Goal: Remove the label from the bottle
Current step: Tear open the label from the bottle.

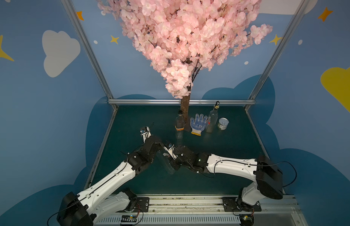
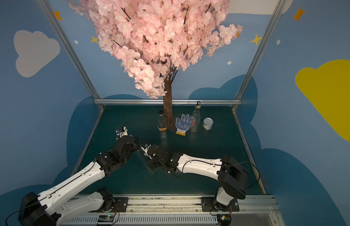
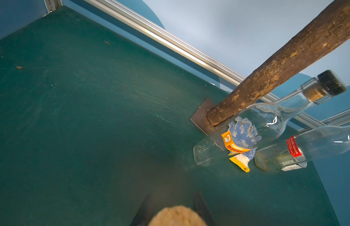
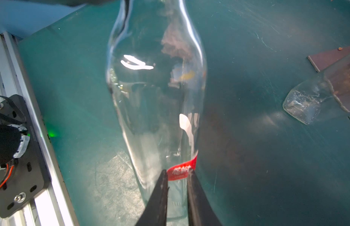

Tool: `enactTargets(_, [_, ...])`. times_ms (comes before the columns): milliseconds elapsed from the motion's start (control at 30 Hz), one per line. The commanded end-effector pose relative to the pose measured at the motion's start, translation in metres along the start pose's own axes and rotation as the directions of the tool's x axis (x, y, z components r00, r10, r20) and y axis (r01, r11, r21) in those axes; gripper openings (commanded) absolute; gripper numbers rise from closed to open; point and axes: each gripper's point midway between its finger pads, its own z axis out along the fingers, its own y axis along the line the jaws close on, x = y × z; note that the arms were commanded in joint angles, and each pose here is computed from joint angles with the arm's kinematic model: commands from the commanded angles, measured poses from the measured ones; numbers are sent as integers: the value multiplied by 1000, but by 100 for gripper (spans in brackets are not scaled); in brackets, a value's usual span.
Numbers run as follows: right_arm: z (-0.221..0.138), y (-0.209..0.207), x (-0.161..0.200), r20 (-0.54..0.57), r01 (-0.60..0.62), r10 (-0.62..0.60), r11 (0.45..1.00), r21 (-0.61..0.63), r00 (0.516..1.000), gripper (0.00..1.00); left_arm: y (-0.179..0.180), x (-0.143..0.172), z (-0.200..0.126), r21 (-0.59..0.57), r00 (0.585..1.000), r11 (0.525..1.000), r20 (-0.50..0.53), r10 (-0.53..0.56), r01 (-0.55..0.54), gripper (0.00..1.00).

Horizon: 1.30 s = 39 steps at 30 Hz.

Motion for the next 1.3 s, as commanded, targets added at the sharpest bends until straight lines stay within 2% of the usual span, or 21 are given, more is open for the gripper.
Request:
enactTargets(0, [9, 1, 4, -30, 30, -29, 999, 22, 999, 12, -11, -5, -5, 47, 1000, 999, 7, 1, -2, 2])
enactTargets(267, [9, -1, 5, -32, 32, -32, 999, 29, 999, 0, -13, -4, -4, 54, 1000, 999, 3, 2, -2, 2])
enactTargets(533, [9, -4, 6, -38, 36, -34, 998, 47, 999, 0, -13, -3, -5, 63, 1000, 998, -1, 5, -5, 2])
enactTargets(933, [6, -25, 10, -74, 80, -68, 984, 162, 995, 0, -7, -2, -10, 52, 998, 997, -7, 60, -60, 2])
enactTargets(1267, [4, -30, 11, -72, 87, -75, 980, 178, 995, 0, -4, 3, -7, 46, 994, 994, -32, 105, -103, 2])
